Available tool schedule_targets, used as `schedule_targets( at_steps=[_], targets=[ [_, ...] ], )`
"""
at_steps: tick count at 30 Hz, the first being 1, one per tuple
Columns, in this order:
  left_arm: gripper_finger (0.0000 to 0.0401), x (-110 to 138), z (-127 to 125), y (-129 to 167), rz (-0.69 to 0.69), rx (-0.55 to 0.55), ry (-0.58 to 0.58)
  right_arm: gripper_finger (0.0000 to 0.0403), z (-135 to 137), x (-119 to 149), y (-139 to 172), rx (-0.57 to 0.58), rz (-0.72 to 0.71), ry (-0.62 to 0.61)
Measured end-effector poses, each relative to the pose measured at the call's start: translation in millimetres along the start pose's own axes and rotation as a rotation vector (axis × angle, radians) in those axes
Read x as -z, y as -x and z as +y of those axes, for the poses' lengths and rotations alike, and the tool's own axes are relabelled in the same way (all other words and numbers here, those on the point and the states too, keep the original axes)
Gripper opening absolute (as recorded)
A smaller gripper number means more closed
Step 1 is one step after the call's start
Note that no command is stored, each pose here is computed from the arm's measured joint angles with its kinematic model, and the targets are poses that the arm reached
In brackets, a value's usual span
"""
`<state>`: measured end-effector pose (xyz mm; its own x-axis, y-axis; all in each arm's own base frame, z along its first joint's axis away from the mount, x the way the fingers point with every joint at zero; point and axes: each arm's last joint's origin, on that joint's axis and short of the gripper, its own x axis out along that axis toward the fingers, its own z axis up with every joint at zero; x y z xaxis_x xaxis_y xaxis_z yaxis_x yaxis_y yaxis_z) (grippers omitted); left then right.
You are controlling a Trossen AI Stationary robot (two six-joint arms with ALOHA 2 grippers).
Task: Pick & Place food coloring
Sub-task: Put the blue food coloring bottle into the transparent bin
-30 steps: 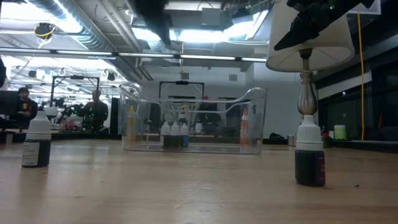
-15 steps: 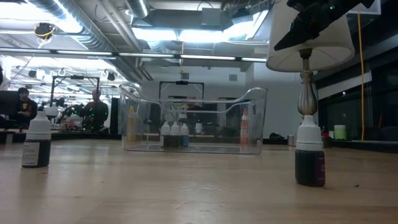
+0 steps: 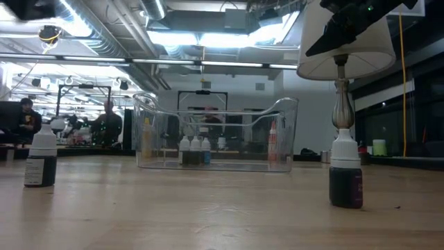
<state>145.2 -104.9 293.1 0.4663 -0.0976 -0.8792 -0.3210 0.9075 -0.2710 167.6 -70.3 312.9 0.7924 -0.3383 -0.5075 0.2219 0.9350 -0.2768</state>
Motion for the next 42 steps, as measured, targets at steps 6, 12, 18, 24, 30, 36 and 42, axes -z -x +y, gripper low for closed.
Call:
schedule_targets(
  at_steps=[6,12,18,24,30,36,42],
  targets=[
    [0.0101,28,-7,-32,0.090,-0.068,0.159,0.0058,0,0,0,0.000,-0.001,0.000],
    [0.0134,45,-18,-52,0.120,-0.076,0.219,0.0058,0,0,0,0.000,-0.001,0.000],
    [0.0185,61,-24,-68,0.164,-0.106,0.260,0.0058,0,0,0,0.000,-0.001,0.004],
    [0.0220,74,-36,-89,0.181,-0.068,0.240,0.0058,0,0,0,0.000,-0.001,0.004],
    [0.0228,83,-38,-113,0.186,-0.116,0.219,0.0058,0,0,0,0.000,-0.001,0.004],
    [0.0218,90,-34,-129,0.194,-0.183,0.202,0.0058,0,0,0,0.000,-0.001,0.004],
    [0.0182,90,-34,-131,0.171,-0.187,0.204,0.0058,0,0,0,0.000,-0.001,0.004]
  ],
)
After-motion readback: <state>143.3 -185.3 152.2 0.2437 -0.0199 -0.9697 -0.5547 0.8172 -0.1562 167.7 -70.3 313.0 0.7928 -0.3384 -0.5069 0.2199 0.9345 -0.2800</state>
